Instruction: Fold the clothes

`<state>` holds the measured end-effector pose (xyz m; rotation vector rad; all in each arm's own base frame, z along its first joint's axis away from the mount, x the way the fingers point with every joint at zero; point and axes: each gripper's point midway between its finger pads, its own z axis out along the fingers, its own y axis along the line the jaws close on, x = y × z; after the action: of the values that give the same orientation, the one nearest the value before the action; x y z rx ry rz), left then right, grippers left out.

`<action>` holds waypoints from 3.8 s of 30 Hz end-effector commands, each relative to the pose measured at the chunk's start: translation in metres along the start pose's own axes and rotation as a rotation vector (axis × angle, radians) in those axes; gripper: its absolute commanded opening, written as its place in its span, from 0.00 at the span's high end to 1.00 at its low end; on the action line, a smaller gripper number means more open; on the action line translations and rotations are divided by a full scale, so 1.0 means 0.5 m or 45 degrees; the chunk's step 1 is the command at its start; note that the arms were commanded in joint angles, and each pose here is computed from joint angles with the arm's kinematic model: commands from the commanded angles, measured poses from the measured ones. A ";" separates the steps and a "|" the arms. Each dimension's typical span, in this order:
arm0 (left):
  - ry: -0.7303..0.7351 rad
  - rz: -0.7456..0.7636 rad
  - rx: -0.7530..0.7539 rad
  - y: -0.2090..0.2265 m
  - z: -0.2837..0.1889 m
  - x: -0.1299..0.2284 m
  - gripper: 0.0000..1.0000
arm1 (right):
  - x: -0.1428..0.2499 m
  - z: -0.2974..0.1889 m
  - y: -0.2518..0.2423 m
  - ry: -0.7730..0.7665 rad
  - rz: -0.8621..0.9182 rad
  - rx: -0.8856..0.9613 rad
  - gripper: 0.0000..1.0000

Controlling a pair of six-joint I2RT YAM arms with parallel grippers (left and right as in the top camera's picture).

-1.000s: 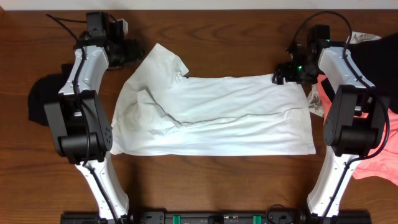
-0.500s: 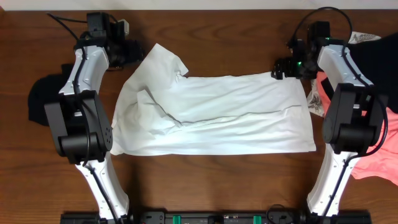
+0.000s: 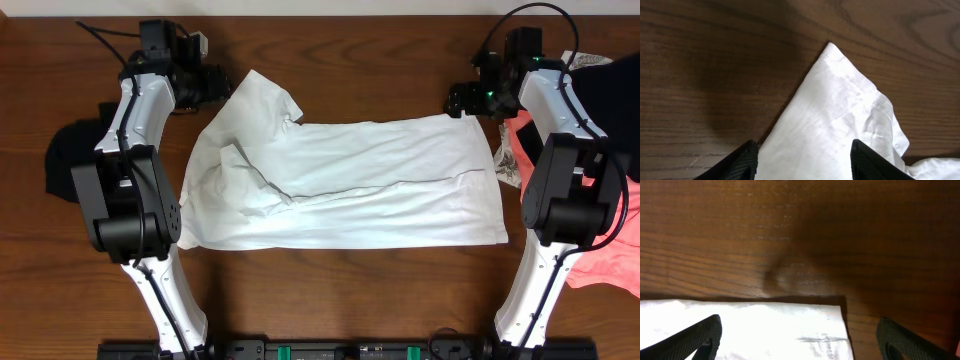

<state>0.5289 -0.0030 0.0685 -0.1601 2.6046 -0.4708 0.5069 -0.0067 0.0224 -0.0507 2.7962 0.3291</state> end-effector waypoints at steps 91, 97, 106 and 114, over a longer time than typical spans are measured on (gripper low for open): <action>0.084 0.154 -0.219 0.044 0.118 0.047 0.39 | 0.077 0.065 -0.016 0.202 0.149 0.026 0.94; 0.026 0.175 -0.217 0.037 0.098 0.019 0.33 | 0.076 0.065 -0.016 0.200 0.149 0.026 0.95; 0.045 0.166 -0.280 0.058 0.096 0.026 0.31 | 0.076 0.065 -0.020 0.199 0.151 0.031 0.94; 0.146 0.164 -0.261 0.043 0.106 0.069 0.45 | 0.077 0.065 -0.018 0.202 0.151 0.030 0.95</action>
<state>0.5310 0.0010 0.0055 -0.0596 2.7192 -0.1646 0.4906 -0.0059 -0.0007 0.0674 2.9067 0.3581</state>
